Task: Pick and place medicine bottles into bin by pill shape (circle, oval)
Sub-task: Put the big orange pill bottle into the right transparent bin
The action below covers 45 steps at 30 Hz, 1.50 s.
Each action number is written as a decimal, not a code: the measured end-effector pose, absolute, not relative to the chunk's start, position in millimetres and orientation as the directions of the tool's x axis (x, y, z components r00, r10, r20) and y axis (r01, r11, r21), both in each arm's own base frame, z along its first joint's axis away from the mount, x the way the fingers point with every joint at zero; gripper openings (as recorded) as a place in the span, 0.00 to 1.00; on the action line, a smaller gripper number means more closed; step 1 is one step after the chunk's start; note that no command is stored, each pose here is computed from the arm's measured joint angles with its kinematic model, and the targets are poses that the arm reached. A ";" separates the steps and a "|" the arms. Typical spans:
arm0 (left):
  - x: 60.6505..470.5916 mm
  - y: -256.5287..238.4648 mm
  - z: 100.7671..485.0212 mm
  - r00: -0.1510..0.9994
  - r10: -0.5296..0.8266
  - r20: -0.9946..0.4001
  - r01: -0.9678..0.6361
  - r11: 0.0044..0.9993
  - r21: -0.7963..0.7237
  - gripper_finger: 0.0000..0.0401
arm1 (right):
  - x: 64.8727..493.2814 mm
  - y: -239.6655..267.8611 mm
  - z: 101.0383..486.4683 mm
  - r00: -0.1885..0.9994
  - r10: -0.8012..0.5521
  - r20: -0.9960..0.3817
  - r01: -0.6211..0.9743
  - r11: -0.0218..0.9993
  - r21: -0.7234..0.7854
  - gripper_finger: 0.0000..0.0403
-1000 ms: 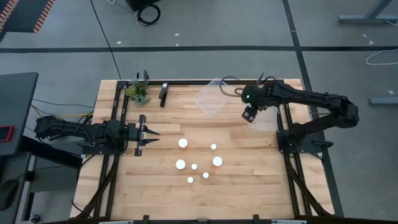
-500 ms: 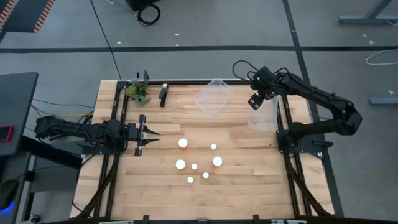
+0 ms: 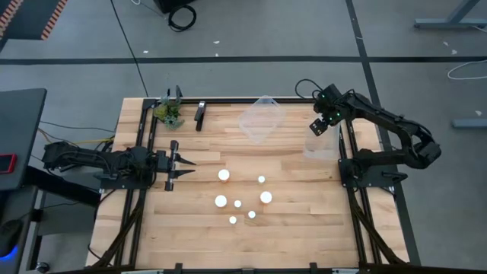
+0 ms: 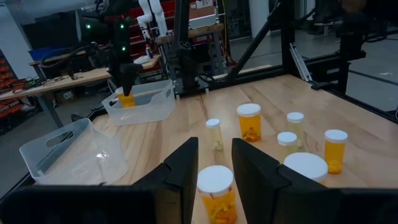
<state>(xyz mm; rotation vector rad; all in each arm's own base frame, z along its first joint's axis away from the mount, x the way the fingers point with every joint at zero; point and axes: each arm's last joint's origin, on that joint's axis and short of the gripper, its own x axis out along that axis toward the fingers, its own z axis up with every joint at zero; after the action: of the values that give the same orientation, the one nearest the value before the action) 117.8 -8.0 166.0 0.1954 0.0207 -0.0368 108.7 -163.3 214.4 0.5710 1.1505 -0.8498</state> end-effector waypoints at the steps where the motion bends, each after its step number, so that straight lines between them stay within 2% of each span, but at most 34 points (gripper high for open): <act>1: 117.8 -8.0 166.0 0.999 -0.035 -0.024 0.039 0.980 0.194 0.27 | 108.0 -163.6 214.0 0.164 -0.282 -0.945 0.826 0.564 -0.026 0.58; 10: 117.8 -8.0 166.0 0.999 -0.035 -0.024 0.039 0.980 0.194 0.27 | 109.1 -163.1 214.5 0.173 -0.282 -0.944 0.845 0.535 -0.005 0.58; 14: 117.8 -8.0 165.9 0.999 -0.035 -0.024 0.039 0.980 0.194 0.27 | 109.4 -163.1 214.5 0.180 -0.280 -0.943 0.814 0.581 -0.017 0.58; 22: 117.8 -8.0 166.0 0.999 -0.035 -0.024 0.039 0.980 0.194 0.27 | 116.3 -168.8 212.6 0.278 -0.292 -0.915 0.758 0.652 0.022 0.58; 28: 117.8 -8.0 166.0 0.999 -0.035 -0.024 0.039 0.980 0.194 0.27 | 116.5 -169.3 196.3 0.261 -0.272 -0.926 0.761 0.648 0.024 0.58; 45: 117.8 -8.0 166.1 0.999 -0.034 -0.024 0.038 0.980 0.194 0.27 | 116.3 -170.0 196.0 0.260 -0.278 -0.925 0.777 0.629 0.029 0.58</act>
<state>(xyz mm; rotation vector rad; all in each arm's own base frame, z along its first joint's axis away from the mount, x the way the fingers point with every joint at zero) 117.8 -8.0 166.1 0.1954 0.0203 -0.0365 116.3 -170.0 196.0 0.5477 1.0858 -0.7648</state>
